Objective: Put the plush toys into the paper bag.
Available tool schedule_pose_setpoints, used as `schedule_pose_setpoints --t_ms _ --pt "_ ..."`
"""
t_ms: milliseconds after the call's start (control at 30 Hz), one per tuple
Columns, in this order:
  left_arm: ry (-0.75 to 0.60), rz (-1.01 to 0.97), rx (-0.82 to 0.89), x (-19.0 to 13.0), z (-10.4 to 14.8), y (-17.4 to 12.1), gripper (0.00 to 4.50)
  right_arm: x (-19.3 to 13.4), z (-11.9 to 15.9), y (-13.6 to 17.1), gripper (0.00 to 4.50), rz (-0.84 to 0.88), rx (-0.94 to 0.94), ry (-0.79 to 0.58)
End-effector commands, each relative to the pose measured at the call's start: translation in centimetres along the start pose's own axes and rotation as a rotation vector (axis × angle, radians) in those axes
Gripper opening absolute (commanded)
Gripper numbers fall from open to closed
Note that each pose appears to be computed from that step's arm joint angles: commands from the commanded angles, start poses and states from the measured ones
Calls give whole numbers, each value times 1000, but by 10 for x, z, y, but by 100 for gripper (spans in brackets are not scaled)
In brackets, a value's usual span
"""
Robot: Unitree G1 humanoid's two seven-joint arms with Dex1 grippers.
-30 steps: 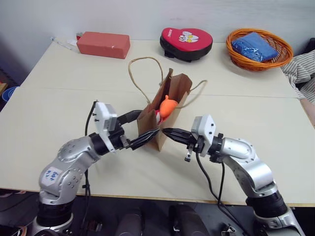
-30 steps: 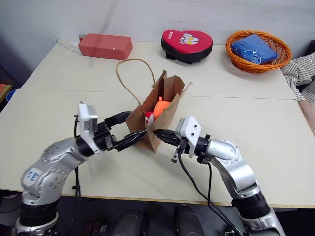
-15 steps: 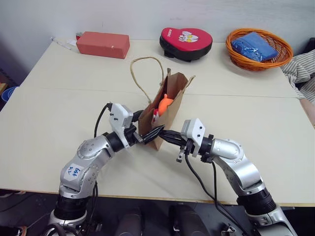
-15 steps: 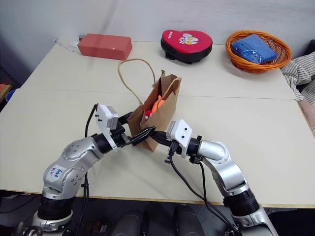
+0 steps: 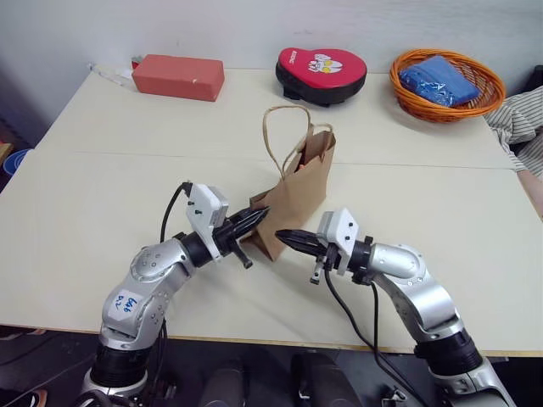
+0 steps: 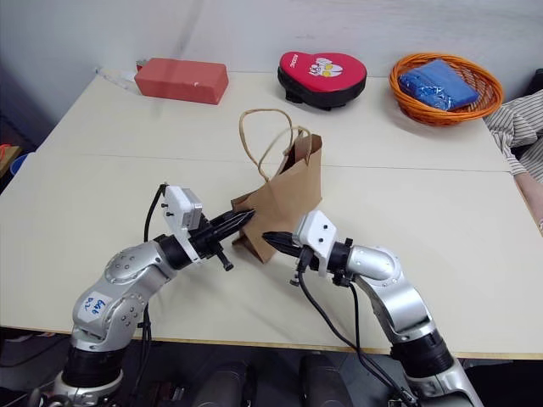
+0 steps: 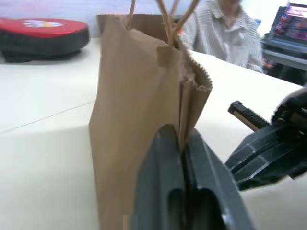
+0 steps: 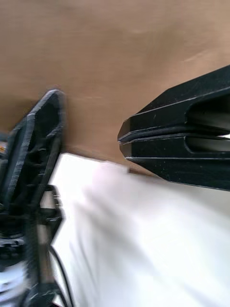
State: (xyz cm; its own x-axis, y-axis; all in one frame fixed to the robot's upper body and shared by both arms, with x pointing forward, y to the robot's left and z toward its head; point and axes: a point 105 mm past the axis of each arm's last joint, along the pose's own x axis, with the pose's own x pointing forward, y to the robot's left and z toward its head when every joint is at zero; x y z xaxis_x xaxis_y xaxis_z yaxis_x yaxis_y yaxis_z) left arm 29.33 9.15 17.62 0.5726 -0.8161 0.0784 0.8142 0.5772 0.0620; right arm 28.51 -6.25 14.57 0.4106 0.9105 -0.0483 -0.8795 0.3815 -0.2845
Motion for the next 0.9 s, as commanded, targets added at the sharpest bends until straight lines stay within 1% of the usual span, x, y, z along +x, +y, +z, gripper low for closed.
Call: schedule_pose_setpoints --t_ms 33,100,167,267,333,400,467,533,667,767,900 --pt "-65 -130 26 -9 18 -2 4 -18 11 -5 0 -13 -11 -12" --pt "-35 -290 54 -17 24 1 4 -45 12 -6 0 -5 7 1" --pt "10 -464 98 -24 28 0 4 -69 15 -6 0 15 -13 11" --pt "29 -622 157 -29 30 2 4 -103 20 -10 0 14 -72 28" --pt "53 -706 176 -33 24 7 4 -129 17 -15 0 -17 -94 82" --pt "114 -769 195 -37 13 13 4 -150 14 -19 0 -55 -89 128" --pt "108 -782 201 -33 10 19 4 -167 11 -21 0 -99 -86 160" --pt "100 -755 195 -30 5 27 4 -175 8 -20 0 -121 -110 177" --pt "126 -631 162 -29 -3 47 4 -170 10 -18 0 -153 -101 131" --pt "103 -585 143 -30 5 53 61 -164 12 -19 0 -157 -97 98" --pt "70 -521 248 -43 33 52 181 -166 13 -28 0 -155 -102 88"
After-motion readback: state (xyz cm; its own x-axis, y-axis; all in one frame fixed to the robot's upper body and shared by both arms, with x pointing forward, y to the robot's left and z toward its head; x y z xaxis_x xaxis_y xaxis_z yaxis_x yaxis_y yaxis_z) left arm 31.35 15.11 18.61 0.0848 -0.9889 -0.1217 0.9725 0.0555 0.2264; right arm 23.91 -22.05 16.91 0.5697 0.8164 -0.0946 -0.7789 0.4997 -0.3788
